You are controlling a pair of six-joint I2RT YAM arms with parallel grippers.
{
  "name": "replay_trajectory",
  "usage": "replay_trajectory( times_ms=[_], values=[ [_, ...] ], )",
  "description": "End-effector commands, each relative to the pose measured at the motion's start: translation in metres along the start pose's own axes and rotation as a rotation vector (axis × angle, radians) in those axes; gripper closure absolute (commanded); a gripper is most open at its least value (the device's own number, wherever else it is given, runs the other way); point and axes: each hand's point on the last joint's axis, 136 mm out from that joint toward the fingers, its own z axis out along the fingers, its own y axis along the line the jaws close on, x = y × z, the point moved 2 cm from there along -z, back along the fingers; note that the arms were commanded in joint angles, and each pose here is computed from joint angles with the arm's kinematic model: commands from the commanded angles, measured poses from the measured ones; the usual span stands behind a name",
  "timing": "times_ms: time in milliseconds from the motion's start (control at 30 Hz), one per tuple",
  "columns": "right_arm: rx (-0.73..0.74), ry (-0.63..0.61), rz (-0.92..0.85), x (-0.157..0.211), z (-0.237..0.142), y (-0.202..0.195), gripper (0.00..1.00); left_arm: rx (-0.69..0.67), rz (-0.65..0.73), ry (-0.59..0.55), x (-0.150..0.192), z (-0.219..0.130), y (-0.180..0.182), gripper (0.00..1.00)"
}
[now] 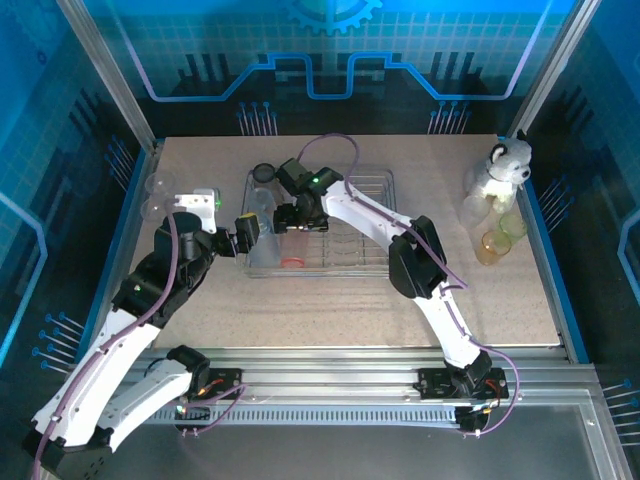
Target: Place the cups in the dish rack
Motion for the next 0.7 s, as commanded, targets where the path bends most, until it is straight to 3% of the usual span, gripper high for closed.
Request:
replay_trajectory(
  times_ms=[0, 400, 667],
  values=[
    [0.132, 0.069, -0.018, 0.021, 0.032, -0.019, 0.21, 0.011, 0.01, 0.016, 0.007, 0.0, 0.001, 0.01],
    [0.228, 0.095, -0.041, 0.02, 0.051, -0.038, 0.19, 0.022, 0.005, 0.035, 0.012, 0.001, -0.001, 0.01],
    [0.213, 0.062, -0.038, 0.012, 0.034, -0.039, 0.3, 0.025, 0.003, 0.037, 0.012, 0.001, -0.001, 0.01]
  ],
)
